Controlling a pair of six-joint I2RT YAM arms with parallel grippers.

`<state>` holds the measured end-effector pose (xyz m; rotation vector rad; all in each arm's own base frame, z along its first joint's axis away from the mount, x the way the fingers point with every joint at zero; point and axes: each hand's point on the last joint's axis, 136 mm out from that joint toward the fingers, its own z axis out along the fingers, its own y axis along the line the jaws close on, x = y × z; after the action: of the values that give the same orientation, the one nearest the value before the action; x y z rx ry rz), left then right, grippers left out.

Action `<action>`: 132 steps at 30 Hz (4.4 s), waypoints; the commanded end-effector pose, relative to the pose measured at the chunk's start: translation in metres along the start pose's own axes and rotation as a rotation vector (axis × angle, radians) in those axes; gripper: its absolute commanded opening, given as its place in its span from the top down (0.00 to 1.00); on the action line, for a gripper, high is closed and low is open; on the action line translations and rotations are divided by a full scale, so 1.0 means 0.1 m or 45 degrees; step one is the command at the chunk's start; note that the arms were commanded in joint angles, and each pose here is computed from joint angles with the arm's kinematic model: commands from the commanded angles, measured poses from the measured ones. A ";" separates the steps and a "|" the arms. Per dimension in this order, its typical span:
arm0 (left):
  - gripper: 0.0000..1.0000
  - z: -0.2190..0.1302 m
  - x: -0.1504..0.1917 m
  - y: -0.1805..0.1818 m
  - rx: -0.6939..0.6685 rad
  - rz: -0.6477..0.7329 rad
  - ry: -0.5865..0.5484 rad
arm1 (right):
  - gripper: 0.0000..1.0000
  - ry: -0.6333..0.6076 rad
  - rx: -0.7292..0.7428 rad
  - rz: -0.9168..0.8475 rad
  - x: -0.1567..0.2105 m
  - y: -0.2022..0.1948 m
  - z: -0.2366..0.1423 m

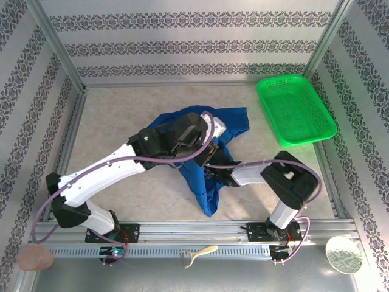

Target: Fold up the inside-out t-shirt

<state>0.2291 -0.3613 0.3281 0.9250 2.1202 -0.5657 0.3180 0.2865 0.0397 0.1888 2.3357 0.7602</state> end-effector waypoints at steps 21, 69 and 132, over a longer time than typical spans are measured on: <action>1.00 -0.98 -0.90 -1.80 0.968 -0.166 -0.531 | 0.23 0.090 0.301 0.296 -0.69 -0.42 0.63; 1.00 -1.16 -0.96 -1.34 0.796 -0.309 -0.788 | 0.11 0.564 1.289 0.272 -0.30 -1.47 -0.20; 0.13 0.47 0.87 3.28 -0.139 -1.238 -0.374 | 1.00 -0.068 -0.280 -0.074 -2.22 1.52 -1.43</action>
<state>0.4720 -0.1534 0.1465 -0.4523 2.2760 -0.9867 0.3781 0.2709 0.3171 -0.0036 2.2474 0.8912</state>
